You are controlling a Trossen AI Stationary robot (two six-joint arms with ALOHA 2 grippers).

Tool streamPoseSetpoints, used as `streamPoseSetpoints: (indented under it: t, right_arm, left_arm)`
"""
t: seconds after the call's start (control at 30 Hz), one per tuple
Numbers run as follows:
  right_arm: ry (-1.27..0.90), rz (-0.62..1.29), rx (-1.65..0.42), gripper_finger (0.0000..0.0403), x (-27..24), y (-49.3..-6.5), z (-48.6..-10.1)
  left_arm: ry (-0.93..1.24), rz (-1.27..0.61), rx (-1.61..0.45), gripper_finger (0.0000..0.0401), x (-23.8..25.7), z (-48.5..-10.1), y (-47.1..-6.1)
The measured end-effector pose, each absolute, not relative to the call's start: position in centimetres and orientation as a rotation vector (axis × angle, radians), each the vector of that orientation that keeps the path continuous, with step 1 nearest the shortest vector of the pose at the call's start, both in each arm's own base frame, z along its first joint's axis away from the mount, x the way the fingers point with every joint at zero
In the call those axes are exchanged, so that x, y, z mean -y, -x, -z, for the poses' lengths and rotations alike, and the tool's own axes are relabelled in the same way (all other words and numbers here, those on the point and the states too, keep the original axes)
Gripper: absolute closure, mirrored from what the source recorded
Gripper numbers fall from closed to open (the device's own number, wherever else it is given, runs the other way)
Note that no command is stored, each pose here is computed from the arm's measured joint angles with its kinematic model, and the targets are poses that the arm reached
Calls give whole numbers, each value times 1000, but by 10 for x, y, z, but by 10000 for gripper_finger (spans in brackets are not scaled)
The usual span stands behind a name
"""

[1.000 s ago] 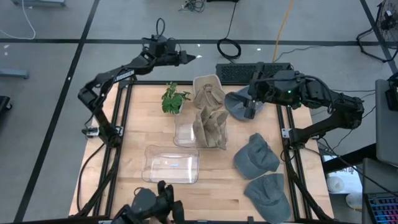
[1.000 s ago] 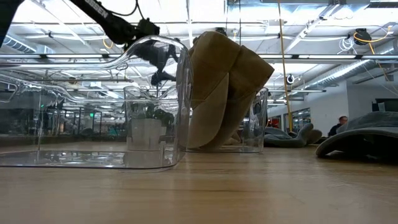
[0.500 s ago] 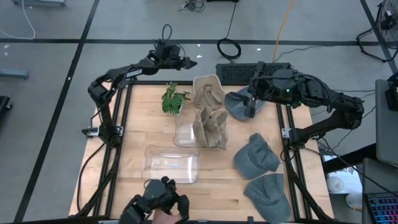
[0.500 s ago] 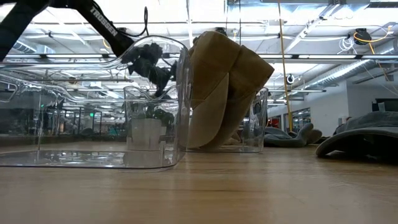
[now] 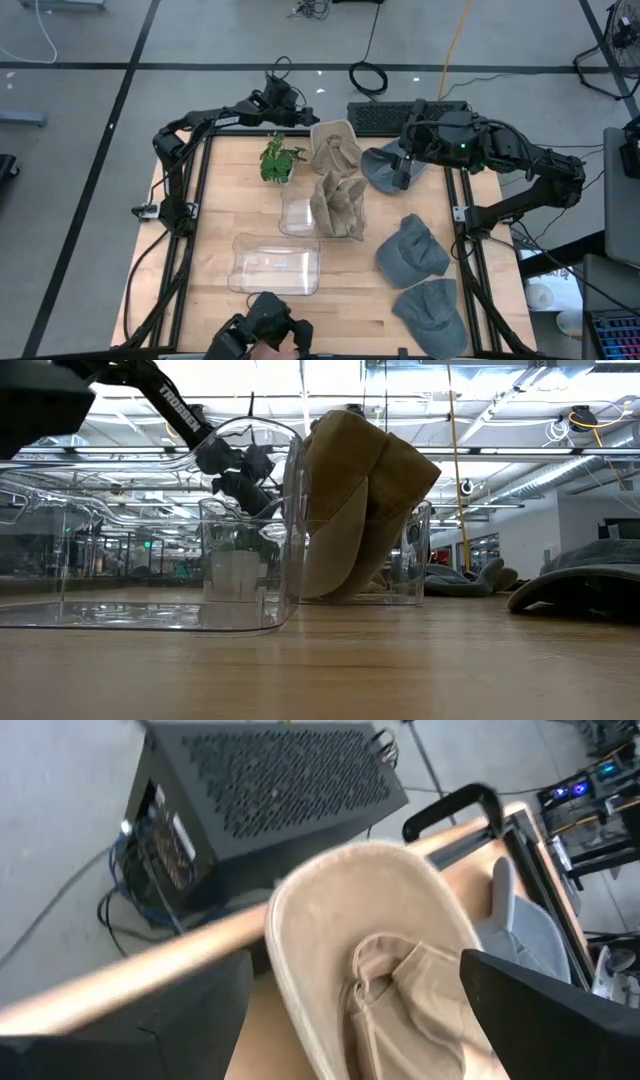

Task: Pick & Place hat
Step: Put the brown cap into the top transparent bin

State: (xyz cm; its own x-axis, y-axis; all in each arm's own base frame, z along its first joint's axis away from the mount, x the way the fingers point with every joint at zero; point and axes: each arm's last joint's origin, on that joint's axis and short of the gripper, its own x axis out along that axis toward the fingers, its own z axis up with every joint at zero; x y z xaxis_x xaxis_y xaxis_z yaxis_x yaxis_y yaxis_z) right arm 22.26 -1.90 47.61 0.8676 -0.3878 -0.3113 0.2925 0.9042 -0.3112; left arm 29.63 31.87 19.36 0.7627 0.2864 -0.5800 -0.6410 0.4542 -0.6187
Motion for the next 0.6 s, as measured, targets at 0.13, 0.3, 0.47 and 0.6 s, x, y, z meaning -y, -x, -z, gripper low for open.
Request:
streamPoseSetpoints:
  t: [0.13,0.3,0.47,0.6]
  right_arm:
    - [264,358,-378,190,19,-223,-476]
    - [266,334,-378,190,18,-223,-476]
    - [271,328,-386,190,18,-223,-475]
    - [273,328,-388,190,18,-223,-475]
  left_arm:
    - [971,-598,-460,34,-311,-190,-302]
    - [986,-611,-495,34,-301,-187,-310]
    - [1023,-645,-533,34,-298,-177,-312]
    - [1074,-655,-546,34,-300,-164,-315]
